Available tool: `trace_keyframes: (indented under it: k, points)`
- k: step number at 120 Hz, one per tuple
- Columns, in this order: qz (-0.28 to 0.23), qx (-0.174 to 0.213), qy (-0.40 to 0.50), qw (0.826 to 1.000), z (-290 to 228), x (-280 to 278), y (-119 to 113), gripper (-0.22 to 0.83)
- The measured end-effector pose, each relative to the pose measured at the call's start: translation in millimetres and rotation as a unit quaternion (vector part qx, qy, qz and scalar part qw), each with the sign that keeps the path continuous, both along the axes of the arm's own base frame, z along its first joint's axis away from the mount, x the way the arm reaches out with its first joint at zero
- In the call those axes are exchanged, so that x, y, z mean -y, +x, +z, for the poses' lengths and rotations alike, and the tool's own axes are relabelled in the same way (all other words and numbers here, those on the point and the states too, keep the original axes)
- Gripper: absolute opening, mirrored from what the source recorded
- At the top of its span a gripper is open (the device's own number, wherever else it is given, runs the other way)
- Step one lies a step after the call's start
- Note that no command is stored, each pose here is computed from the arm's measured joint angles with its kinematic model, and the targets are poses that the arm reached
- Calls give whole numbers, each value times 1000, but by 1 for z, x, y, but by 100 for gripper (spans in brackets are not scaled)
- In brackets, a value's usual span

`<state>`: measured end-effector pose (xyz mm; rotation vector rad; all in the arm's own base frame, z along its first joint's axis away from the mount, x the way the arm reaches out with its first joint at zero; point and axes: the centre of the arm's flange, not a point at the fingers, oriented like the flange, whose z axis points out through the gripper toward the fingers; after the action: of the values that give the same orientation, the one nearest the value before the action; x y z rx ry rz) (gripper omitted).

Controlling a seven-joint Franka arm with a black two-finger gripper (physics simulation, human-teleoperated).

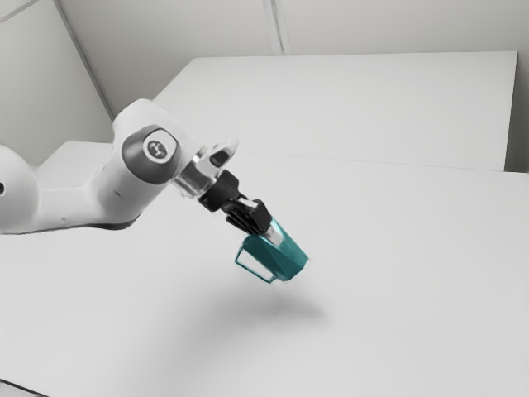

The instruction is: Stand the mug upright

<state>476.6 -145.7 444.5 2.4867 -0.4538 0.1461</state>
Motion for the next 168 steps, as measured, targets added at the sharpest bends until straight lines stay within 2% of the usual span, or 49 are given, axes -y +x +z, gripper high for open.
trace_keyframes:
  k: [19, 50, 78, 107, 119, 124, 147, 168]
  points:
    - [-28, 33, 139, 989, 41, -29, 17, -17]
    - [-11, 17, 291, 956, 31, -59, 27, -17]
    - [42, -24, 324, 945, -28, -88, 50, -17]
    - [75, -68, 329, 939, -81, -95, 56, -17]
    - [79, -72, 331, 938, -88, -88, 56, -16]
    - [80, -71, 331, 938, -89, -85, 56, -11]
    - [97, -73, 328, 937, -87, -84, 57, 29]
    - [119, -48, 321, 938, -50, -86, 54, 47]
